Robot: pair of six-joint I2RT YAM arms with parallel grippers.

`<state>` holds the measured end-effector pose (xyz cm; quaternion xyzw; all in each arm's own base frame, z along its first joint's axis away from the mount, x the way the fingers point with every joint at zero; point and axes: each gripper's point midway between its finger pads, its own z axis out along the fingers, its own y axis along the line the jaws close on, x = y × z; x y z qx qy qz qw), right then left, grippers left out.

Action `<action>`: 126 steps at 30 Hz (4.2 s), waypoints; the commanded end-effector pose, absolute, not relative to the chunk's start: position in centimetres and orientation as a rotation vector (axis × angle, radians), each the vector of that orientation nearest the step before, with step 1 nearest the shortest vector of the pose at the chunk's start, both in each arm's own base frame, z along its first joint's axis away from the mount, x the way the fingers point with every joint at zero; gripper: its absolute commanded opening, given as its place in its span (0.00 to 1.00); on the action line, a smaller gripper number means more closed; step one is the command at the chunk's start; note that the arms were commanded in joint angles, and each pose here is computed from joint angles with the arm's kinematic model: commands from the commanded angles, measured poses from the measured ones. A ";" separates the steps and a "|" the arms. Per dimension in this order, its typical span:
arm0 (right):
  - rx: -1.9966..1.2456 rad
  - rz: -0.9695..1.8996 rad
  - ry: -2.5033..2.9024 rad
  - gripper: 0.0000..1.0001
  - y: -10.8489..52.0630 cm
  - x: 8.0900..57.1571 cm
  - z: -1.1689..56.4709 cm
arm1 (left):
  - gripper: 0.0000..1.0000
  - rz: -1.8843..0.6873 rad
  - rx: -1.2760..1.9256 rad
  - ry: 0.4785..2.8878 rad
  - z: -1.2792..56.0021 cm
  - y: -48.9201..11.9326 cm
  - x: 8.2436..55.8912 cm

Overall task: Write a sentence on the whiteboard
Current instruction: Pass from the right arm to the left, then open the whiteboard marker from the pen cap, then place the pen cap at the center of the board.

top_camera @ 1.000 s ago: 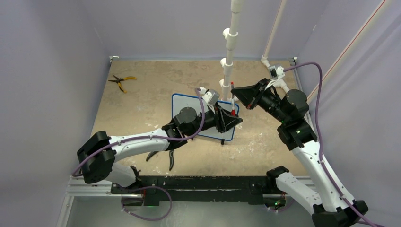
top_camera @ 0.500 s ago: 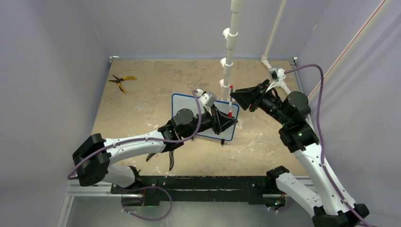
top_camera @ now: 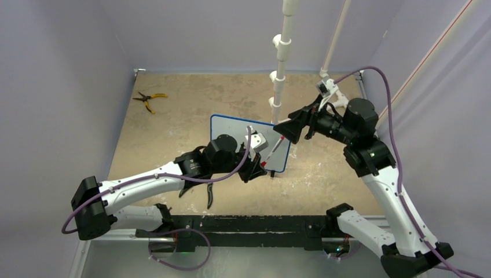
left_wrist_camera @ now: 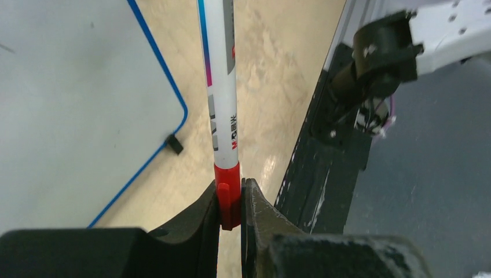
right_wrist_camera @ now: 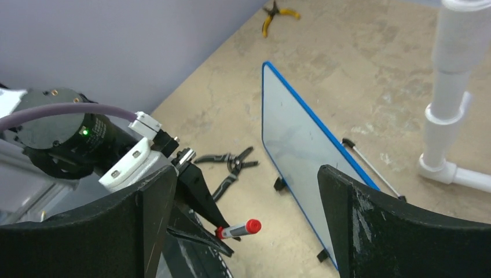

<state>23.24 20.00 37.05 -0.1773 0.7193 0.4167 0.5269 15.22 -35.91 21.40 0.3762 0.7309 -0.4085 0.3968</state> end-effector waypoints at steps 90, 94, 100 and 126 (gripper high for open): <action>-1.047 1.241 1.865 0.00 25.1 12.9 35.8 | 0.00 -0.743 1.330 1.723 18.9 -28.5 12.9; -1.037 1.196 1.856 0.00 24.8 13.2 36.4 | 0.00 -0.673 1.318 1.740 18.2 -27.8 13.6; -1.013 1.153 1.867 0.00 24.4 13.6 36.3 | 0.00 -0.628 1.320 1.780 17.4 -27.6 14.2; -0.509 0.856 1.635 0.00 22.5 22.1 36.4 | 0.00 -0.629 0.354 2.166 10.7 -23.7 16.9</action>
